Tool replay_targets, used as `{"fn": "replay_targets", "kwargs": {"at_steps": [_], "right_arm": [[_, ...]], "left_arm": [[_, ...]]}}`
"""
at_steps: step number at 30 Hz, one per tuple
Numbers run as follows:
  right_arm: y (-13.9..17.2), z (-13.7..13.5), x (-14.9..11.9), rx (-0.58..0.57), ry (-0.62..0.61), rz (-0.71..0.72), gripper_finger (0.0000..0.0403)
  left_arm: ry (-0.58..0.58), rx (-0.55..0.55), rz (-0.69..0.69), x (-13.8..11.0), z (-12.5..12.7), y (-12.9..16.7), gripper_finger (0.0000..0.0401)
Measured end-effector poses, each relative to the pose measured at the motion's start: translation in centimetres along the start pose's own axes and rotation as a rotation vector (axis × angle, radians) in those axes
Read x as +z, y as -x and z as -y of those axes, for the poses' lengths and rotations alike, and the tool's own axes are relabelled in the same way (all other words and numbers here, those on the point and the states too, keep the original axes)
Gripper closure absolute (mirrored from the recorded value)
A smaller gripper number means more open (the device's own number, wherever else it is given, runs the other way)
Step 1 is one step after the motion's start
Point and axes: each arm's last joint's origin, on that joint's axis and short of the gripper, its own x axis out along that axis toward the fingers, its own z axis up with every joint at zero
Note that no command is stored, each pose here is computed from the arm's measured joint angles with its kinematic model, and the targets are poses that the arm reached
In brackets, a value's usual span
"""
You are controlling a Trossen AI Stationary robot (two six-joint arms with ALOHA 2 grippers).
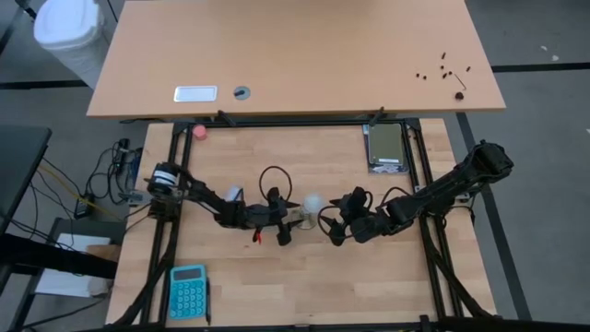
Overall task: Screw lightbulb
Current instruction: Insert the lightbulb into the lamp holder
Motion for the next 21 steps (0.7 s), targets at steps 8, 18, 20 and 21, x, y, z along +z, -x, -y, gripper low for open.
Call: {"fn": "replay_targets", "kwargs": {"at_steps": [8, 18, 20, 21], "right_arm": [[0.0, 0.0, 0.0, -0.001, 0.001, 0.000, 0.0094], [0.0, 0.0, 0.0, 0.001, 0.000, 0.001, 0.0094], [0.0, 0.0, 0.0, 0.001, 0.001, 0.001, 0.0094], [0.0, 0.0, 0.0, 0.000, 0.002, 0.000, 0.0094]], "left_arm": [[-0.009, -0.009, 0.066, -1.0, 0.2, -0.8, 0.0137], [-0.073, 0.000, 0.111, -0.6, 1.5, -3.7, 0.0137], [-0.085, 0.003, 0.110, -0.7, 1.5, -3.8, 0.0137], [-0.084, 0.006, 0.111, -0.7, 1.5, -3.8, 0.0137]]}}
